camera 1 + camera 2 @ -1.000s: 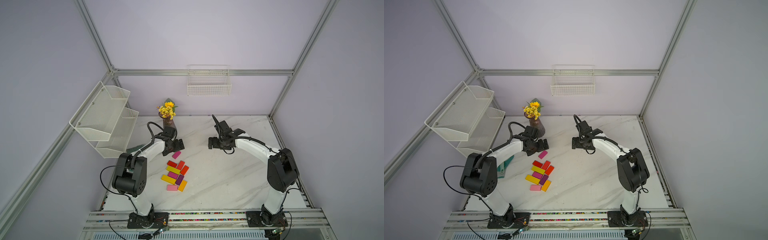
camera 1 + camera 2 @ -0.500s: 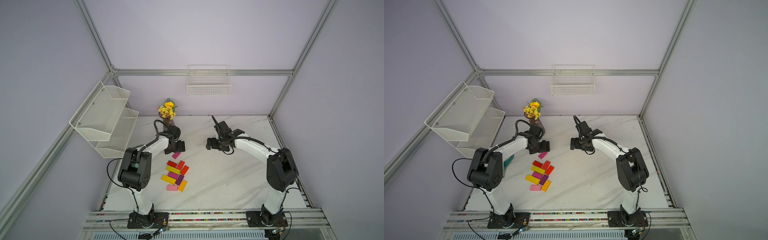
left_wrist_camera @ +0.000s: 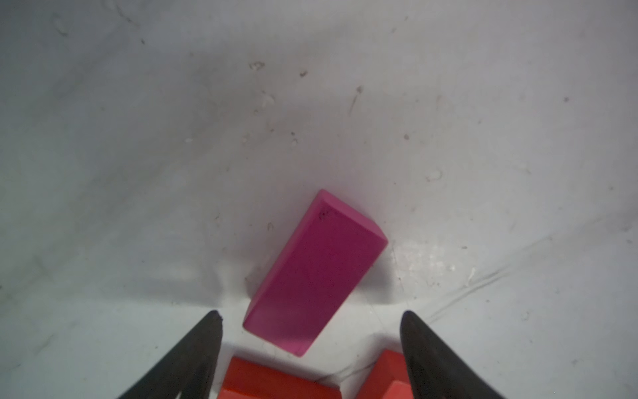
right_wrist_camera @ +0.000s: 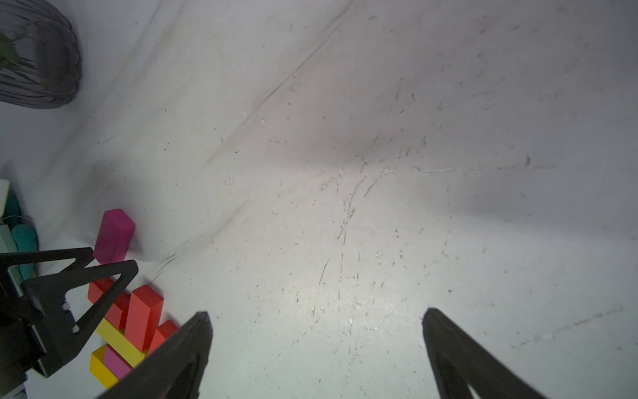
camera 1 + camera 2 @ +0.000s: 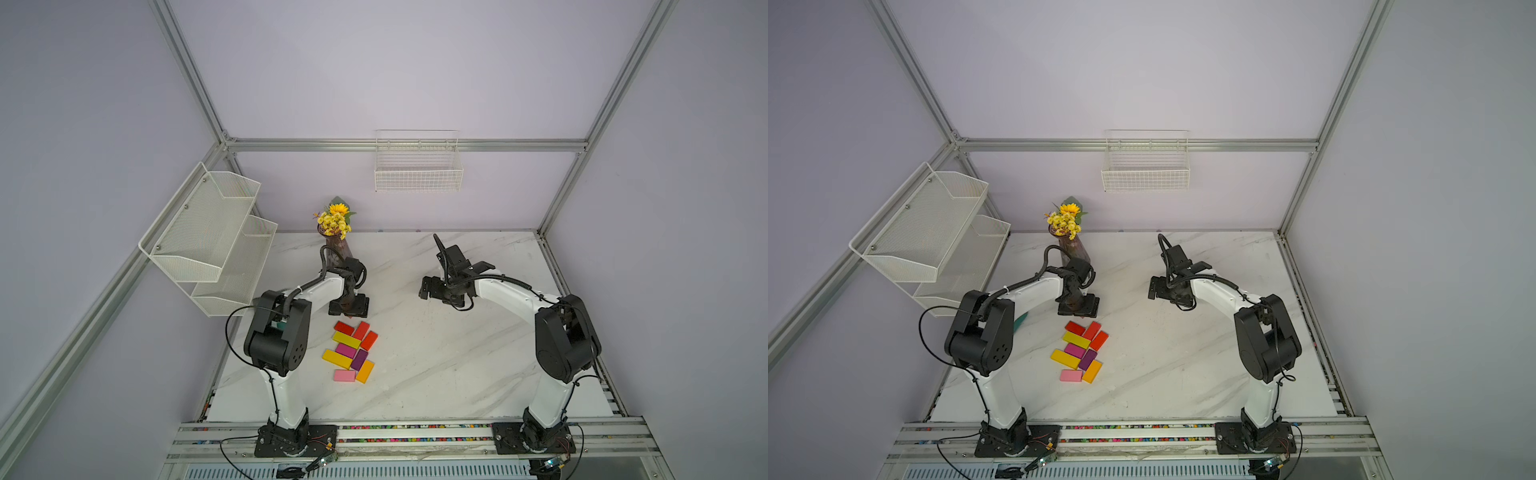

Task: Assemble the letter c with building blocks
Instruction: Pick up the building block from the center of the board, then place the building block at the center of the board, then pick up the building block from the center of the board.

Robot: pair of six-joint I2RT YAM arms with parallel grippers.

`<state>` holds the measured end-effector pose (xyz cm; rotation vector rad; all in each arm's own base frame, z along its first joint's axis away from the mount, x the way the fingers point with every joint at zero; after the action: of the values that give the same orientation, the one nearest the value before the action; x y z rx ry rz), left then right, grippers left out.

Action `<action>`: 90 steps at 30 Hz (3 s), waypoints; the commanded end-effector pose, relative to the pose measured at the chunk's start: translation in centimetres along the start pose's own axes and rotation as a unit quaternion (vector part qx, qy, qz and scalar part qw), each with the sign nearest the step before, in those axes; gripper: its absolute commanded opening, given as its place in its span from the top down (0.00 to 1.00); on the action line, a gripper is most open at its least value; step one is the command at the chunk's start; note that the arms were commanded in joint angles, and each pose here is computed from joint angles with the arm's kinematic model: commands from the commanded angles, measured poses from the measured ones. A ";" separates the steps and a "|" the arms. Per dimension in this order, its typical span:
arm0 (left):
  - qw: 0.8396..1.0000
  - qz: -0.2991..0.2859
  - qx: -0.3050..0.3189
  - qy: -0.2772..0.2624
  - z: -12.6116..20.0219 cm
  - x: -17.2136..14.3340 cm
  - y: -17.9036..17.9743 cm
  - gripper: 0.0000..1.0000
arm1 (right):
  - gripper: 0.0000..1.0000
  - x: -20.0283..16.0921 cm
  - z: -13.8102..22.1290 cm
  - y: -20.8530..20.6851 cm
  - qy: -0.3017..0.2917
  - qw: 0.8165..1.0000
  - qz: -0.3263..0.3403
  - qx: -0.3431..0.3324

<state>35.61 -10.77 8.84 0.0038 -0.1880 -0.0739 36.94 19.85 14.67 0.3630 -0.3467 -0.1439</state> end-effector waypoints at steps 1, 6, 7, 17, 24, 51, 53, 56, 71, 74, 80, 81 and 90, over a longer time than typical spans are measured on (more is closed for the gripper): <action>1.000 -0.016 0.007 -0.012 0.8 0.9 0.0 0.23 | 0.03 0.9 1.8 0.3 -0.029 0.999 -0.018 0.021; 1.000 -0.020 0.010 -0.011 0.4 1.4 0.0 0.27 | 0.03 0.9 2.4 -0.2 -0.037 0.999 -0.023 0.018; 1.000 -0.021 0.012 -0.011 0.3 1.5 0.0 0.27 | 0.03 0.9 2.5 -0.3 -0.038 0.999 -0.024 0.017; 0.999 -0.027 0.018 -0.005 -0.6 2.5 -0.2 0.38 | 0.03 1.0 3.4 -1.0 -0.048 0.998 -0.031 0.013; 1.000 -0.026 0.011 -0.004 -0.4 2.1 -0.2 0.67 | 0.04 1.2 3.8 -1.8 -0.052 0.998 -0.041 0.011; 0.949 -0.261 -0.168 -0.052 2.5 5.2 -25.2 0.86 | 0.04 -1.7 9.4 -14.6 -0.091 0.968 -0.225 -0.058; 0.949 -0.260 -0.173 -0.047 2.0 4.9 -26.1 0.86 | 0.04 -2.3 9.3 -14.8 -0.087 0.968 -0.228 -0.061; 0.949 -0.262 -0.172 -0.040 1.1 4.3 -27.0 0.85 | 0.04 -2.8 9.8 -14.8 -0.091 0.968 -0.228 -0.058; 0.951 -0.255 -0.158 -0.081 4.2 4.5 -27.1 0.12 | 0.04 -2.3 9.9 -14.1 -0.082 0.978 -0.188 -0.035; 0.955 -0.232 -0.152 -0.108 6.7 4.7 -25.9 0.00 | 0.04 -1.6 9.5 -13.6 -0.075 0.983 -0.166 -0.017; 0.964 -0.161 -0.137 -0.164 11.2 4.0 -20.5 0.00 | 0.09 -0.1 7.2 -12.3 -0.046 0.993 -0.110 0.008; 0.965 -0.144 -0.134 -0.173 11.8 3.8 -19.3 0.00 | 0.09 0.2 6.6 -11.7 -0.039 0.994 -0.098 0.008; 0.966 0.020 -0.143 -0.213 14.9 2.1 -9.3 0.00 | 0.11 -0.3 1.2 -5.8 0.040 0.999 -0.008 -0.019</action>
<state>34.16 -21.81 23.36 -0.2757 -0.5766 -0.1723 35.89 12.96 13.77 0.3565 -0.2933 -0.1926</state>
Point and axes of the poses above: each gripper's point midway between its finger pads, its own z axis back along the fingers, its own y axis along the line the jaws close on, x = y × z, the point moved 6 cm from there along z, back along the fingers
